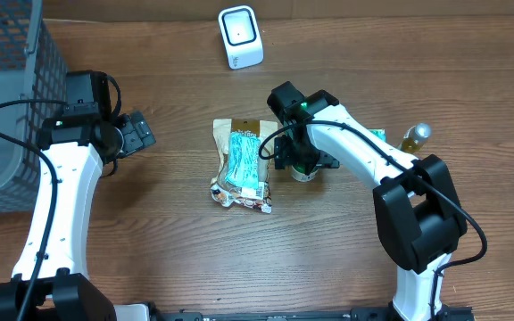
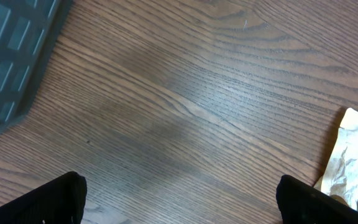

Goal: Scan the item barcode
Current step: 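Close the right gripper around the green-lidded jar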

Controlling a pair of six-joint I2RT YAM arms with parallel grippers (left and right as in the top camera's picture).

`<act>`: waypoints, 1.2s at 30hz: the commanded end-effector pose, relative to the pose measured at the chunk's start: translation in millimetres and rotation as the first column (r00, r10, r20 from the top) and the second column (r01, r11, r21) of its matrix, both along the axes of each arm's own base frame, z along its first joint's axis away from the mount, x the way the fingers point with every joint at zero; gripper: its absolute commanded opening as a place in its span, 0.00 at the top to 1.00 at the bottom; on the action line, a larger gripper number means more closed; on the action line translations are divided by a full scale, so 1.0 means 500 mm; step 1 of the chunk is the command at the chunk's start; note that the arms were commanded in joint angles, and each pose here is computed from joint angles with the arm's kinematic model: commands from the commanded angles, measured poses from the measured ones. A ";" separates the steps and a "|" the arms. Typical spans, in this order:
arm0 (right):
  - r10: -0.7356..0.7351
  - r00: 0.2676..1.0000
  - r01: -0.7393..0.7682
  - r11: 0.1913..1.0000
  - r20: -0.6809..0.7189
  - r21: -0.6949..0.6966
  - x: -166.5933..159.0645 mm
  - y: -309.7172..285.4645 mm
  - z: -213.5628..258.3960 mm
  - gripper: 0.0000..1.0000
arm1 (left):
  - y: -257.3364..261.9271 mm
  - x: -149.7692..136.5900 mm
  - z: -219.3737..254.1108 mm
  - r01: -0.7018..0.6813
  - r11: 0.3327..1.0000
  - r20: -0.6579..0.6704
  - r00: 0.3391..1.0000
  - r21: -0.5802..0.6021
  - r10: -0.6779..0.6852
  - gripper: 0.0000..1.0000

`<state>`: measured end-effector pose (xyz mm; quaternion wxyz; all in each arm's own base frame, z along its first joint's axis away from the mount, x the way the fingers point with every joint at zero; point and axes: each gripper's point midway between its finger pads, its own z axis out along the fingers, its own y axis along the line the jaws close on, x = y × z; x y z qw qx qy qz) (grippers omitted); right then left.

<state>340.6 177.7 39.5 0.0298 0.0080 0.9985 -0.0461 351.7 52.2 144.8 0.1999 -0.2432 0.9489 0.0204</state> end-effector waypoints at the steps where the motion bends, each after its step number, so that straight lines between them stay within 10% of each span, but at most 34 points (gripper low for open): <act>1: 0.029 1.000 -0.029 0.999 -0.006 0.019 -0.005 0.001 0.004 0.10 | 0.001 0.004 0.015 0.011 1.000 0.019 1.000 0.015 -0.011 0.00; 36: 0.017 1.000 -0.017 1.000 0.014 0.020 0.005 -0.007 -0.012 0.19 | 0.001 0.004 0.014 0.010 1.000 0.019 1.000 0.015 -0.011 0.00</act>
